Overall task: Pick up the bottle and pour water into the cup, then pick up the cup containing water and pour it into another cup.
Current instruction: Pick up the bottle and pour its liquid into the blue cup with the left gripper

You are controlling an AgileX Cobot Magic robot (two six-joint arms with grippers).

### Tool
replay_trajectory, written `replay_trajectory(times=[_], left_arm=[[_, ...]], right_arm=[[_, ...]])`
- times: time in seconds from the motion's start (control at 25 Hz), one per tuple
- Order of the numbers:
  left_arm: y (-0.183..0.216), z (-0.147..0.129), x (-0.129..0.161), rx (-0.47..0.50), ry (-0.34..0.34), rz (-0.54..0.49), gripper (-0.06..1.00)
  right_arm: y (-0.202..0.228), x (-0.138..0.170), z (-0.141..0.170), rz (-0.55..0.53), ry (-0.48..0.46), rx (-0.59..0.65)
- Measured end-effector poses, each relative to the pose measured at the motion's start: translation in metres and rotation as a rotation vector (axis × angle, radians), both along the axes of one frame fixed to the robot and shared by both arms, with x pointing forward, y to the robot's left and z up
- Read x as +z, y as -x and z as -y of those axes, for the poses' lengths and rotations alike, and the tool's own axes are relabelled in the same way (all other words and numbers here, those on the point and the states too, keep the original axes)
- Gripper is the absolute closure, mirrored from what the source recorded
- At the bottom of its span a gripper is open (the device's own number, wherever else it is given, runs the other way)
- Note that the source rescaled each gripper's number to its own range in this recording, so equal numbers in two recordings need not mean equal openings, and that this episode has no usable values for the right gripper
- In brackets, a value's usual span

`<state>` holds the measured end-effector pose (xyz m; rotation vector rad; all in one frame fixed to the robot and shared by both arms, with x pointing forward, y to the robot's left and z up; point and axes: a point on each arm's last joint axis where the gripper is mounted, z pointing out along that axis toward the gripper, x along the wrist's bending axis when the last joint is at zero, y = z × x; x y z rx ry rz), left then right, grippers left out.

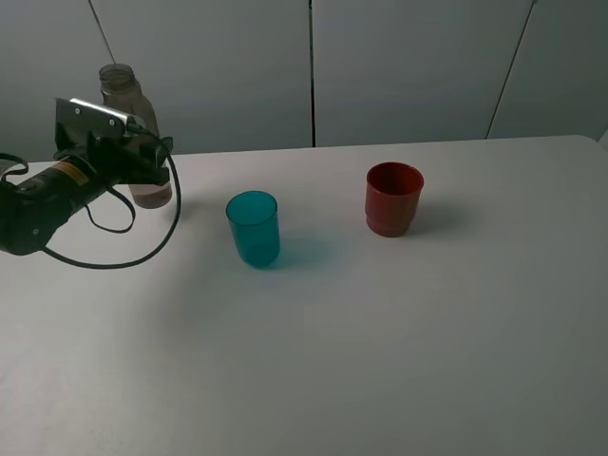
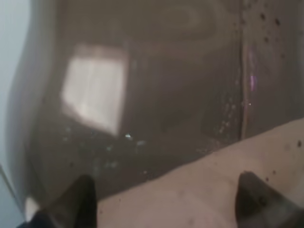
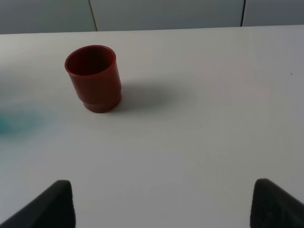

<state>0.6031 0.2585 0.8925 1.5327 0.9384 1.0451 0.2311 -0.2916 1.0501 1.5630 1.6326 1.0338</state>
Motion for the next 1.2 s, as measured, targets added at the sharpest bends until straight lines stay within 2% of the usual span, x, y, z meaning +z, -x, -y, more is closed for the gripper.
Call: replay_trajectory(times=[0.2, 0.44, 0.56, 0.84, 1.2], left_arm=[[0.003, 0.003, 0.022, -0.054, -0.093, -0.005, 0.94], [0.013, 0.010, 0.042, -0.172, -0.315, -0.020, 0.94], [0.018, 0.013, 0.043, -0.238, -0.410, -0.049, 0.94], [0.031, 0.017, 0.032, -0.367, -0.544, -0.100, 0.94], [0.042, 0.037, 0.031, -0.505, -0.721, -0.109, 0.94]], right_arm=[[0.000, 0.000, 0.000, -0.001, -0.006, -0.003], [0.000, 0.000, 0.000, -0.001, -0.006, -0.003], [0.000, 0.000, 0.000, -0.001, -0.006, -0.003], [0.000, 0.000, 0.000, -0.001, -0.006, -0.003], [0.000, 0.000, 0.000, -0.001, -0.006, -0.003]])
